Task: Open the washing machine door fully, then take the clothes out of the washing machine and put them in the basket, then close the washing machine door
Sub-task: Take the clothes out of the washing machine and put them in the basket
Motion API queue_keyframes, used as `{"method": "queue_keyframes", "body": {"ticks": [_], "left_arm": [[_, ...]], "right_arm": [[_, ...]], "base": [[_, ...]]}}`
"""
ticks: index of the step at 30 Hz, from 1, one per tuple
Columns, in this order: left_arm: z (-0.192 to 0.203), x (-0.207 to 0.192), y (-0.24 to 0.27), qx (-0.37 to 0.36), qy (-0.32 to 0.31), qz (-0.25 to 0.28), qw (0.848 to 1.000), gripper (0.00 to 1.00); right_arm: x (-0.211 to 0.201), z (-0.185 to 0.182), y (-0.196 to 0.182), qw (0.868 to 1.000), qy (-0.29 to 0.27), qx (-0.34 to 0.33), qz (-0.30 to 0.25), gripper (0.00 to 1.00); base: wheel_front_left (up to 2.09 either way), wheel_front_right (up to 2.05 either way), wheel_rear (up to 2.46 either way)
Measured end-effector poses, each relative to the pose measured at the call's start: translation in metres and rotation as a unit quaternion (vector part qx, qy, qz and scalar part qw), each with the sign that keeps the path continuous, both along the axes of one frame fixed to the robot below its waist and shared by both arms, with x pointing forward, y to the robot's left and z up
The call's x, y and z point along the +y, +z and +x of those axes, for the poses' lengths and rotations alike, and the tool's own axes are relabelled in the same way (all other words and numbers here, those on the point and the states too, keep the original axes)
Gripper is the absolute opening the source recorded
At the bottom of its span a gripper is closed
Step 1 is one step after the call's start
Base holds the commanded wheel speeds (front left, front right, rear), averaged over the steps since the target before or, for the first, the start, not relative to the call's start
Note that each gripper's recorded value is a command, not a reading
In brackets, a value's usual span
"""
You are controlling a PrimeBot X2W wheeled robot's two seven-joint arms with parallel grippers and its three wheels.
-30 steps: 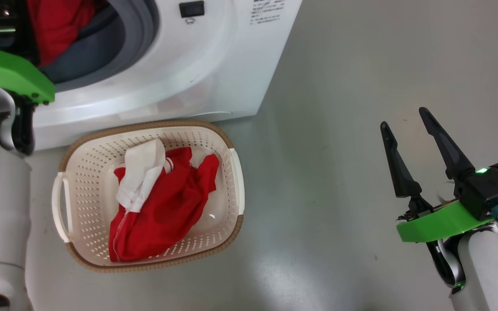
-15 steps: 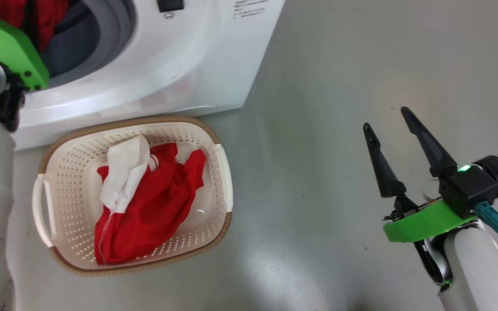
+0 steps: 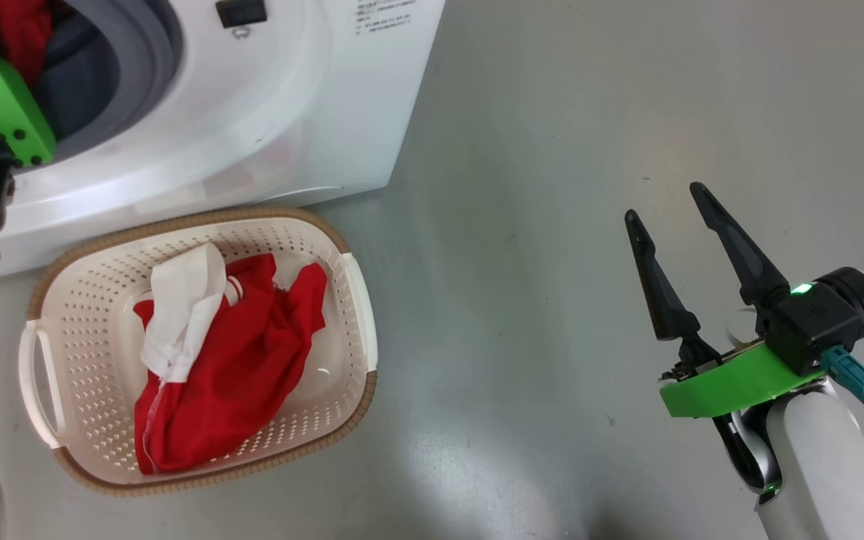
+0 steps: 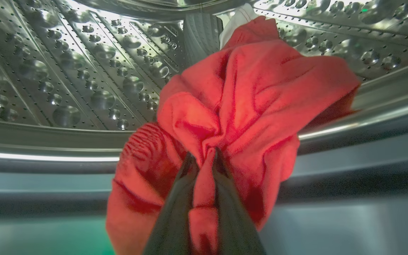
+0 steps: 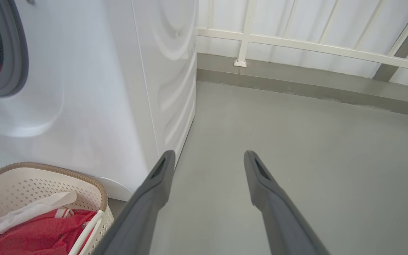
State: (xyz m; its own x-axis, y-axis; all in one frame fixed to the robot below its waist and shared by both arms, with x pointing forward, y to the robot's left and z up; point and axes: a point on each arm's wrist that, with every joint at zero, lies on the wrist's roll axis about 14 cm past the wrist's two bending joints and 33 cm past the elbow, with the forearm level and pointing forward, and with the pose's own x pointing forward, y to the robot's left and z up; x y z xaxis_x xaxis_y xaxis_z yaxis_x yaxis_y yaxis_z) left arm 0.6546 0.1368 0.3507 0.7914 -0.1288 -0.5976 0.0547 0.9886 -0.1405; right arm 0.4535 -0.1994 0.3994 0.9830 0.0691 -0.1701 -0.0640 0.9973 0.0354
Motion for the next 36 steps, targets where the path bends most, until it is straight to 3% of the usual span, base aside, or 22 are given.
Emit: {"method": "queue_keyframes", "body": {"ticks": [19, 36], "left_arm": [[-0.004, 0.023, 0.057, -0.182, 0.063, -0.065, 0.979, 0.00], [-0.056, 0.042, 0.128, -0.292, 0.080, -0.089, 0.949, 0.00]], "right_arm": [[0.009, 0.005, 0.019, 1.000, 0.007, -0.027, 0.013, 1.00], [0.015, -0.011, 0.057, 0.997, 0.010, -0.066, 0.026, 1.00]], "base": [[0.00, 0.00, 0.00], [0.00, 0.00, 0.00]]}}
